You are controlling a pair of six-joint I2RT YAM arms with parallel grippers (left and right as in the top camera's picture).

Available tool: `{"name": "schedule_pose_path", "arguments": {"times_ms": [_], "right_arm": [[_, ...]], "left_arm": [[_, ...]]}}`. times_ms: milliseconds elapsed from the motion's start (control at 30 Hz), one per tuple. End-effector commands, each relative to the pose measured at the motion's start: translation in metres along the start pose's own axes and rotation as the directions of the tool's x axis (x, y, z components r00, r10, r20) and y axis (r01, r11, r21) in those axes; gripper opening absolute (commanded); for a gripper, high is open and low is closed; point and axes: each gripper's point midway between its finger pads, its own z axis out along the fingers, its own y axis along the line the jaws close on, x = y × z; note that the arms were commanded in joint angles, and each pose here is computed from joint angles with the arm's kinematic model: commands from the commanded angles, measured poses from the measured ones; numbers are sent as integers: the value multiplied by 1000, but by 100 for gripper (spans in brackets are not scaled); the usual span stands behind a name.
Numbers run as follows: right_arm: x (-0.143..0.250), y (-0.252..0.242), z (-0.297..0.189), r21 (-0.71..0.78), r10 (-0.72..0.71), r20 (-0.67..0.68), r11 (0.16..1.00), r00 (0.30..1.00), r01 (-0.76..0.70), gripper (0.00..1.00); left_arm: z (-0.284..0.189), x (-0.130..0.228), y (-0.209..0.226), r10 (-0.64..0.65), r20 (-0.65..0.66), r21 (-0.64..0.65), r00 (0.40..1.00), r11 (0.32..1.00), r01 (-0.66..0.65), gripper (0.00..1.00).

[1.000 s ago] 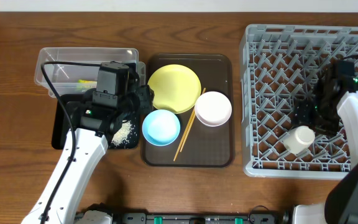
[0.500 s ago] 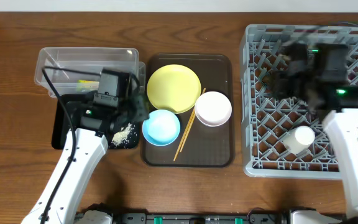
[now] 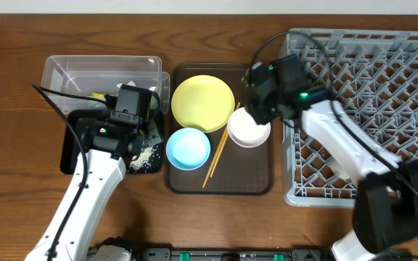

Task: Sort waste into correct bins and load items into the dishwasher rack
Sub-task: 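Reach the right gripper to the pink bowl and grasp its rim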

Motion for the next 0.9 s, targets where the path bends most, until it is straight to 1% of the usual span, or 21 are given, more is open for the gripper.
{"name": "schedule_pose_path", "arguments": {"times_ms": [0, 100, 233, 400, 467, 500, 600, 700, 767, 867], "right_arm": [[13, -12, 17, 102, -26, -73, 994, 997, 33, 59], [23, -16, 30, 123, -18, -117, 992, 993, 33, 58], [34, -18, 40, 122, 17, -149, 993, 989, 2, 53], [40, -17, 42, 119, 27, -170, 993, 985, -7, 20], [41, -17, 41, 118, 28, -174, 993, 984, -8, 4], [41, -17, 41, 120, 29, -177, 993, 984, -7, 1], [42, -26, 35, 181, 79, -175, 982, 981, -47, 1], [34, -39, 16, 251, 90, -142, 967, 986, -52, 1], [20, -49, -6, 298, 93, -87, 952, 992, -63, 1], [-8, -70, -52, 378, 95, 55, 920, 994, -109, 1]], "left_arm": [[-2, -5, 5, -20, 20, -21, 1000, 1000, 21, 63], [-2, -5, 5, -20, 21, -21, 1000, 1000, 20, 63], [-2, -5, 5, -20, 20, -21, 1000, 1000, 20, 63], [-2, -5, 5, -20, 20, -21, 1000, 1000, 20, 63], [-2, -5, 5, -20, 20, -21, 1000, 1000, 21, 63], [-2, -5, 5, -20, 20, -21, 1000, 1000, 21, 63], [-2, -5, 5, -20, 20, -21, 1000, 1000, 21, 63], [-2, -5, 5, -20, 20, -21, 1000, 1000, 21, 63], [-2, -5, 5, -20, 21, -21, 1000, 1000, 21, 64], [-2, -5, 5, -21, 22, -20, 1000, 1000, 21, 64]]}}
